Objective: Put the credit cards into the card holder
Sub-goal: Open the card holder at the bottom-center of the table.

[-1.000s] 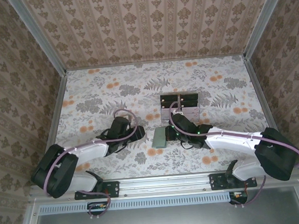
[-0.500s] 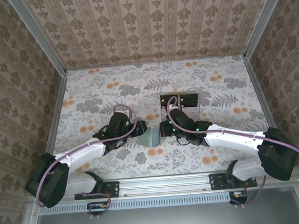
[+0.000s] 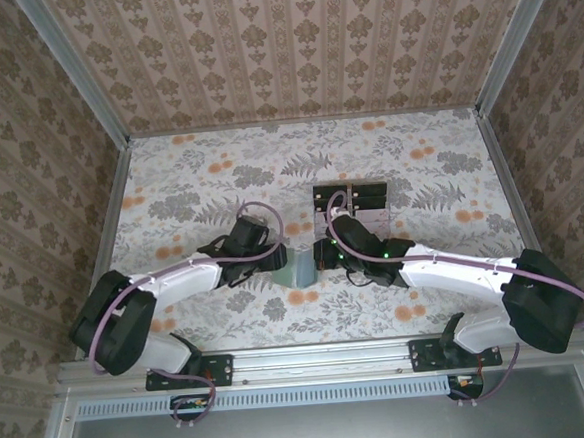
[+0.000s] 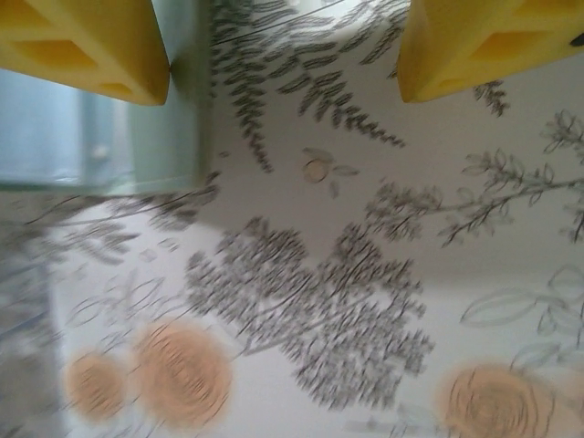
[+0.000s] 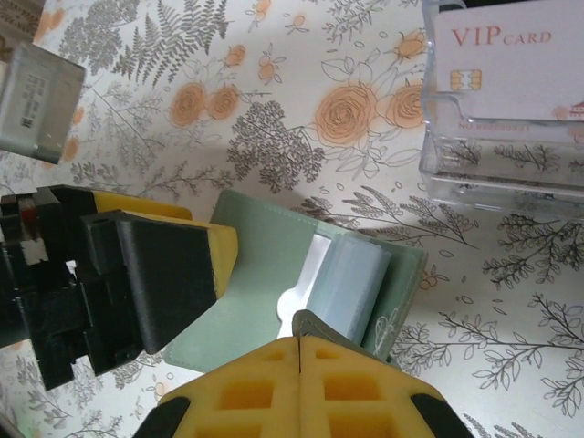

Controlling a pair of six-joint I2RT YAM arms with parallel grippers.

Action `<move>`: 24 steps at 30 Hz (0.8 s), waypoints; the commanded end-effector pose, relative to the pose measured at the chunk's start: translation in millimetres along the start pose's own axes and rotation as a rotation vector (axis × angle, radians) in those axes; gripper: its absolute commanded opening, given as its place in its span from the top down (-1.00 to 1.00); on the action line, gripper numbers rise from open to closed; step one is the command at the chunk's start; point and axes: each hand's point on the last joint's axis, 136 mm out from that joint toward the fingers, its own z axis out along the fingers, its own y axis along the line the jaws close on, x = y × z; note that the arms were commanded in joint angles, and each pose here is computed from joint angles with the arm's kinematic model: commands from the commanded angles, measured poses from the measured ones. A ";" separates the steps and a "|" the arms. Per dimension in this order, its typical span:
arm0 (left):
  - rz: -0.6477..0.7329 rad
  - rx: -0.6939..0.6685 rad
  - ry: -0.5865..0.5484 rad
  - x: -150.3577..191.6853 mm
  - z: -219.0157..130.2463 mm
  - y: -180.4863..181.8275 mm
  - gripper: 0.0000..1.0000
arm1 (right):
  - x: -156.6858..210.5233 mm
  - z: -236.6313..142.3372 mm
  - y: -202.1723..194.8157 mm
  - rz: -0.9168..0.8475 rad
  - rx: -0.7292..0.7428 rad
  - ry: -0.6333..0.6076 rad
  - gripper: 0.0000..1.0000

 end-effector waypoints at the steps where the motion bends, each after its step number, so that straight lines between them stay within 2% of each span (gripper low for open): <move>1: 0.044 -0.092 0.053 12.7 4.8 15.9 -0.37 | 5.9 4.5 -13.2 0.008 0.027 -0.015 1.00; 5: 0.044 -0.112 0.079 22.9 10.3 21.9 -0.36 | 20.5 13.8 -34.1 0.028 0.057 -0.002 1.00; 9: 0.044 -0.116 0.077 27.2 9.6 23.1 -0.37 | 33.3 21.0 -51.0 0.047 0.087 0.013 0.84; 11: 0.050 -0.121 0.076 28.8 8.2 22.9 -0.37 | 42.8 26.4 -63.2 0.050 0.125 0.037 0.62; 13: 0.054 -0.129 0.076 31.0 6.9 23.5 -0.37 | 46.4 25.0 -71.6 0.057 0.151 0.043 0.19; 15: 0.055 -0.136 0.076 33.3 5.6 24.4 -0.36 | 49.3 22.0 -77.4 0.065 0.171 0.052 -0.03; 24: 0.059 -0.149 0.070 40.5 1.2 24.3 -0.37 | 25.9 -22.3 -30.1 0.067 0.023 -0.004 -0.08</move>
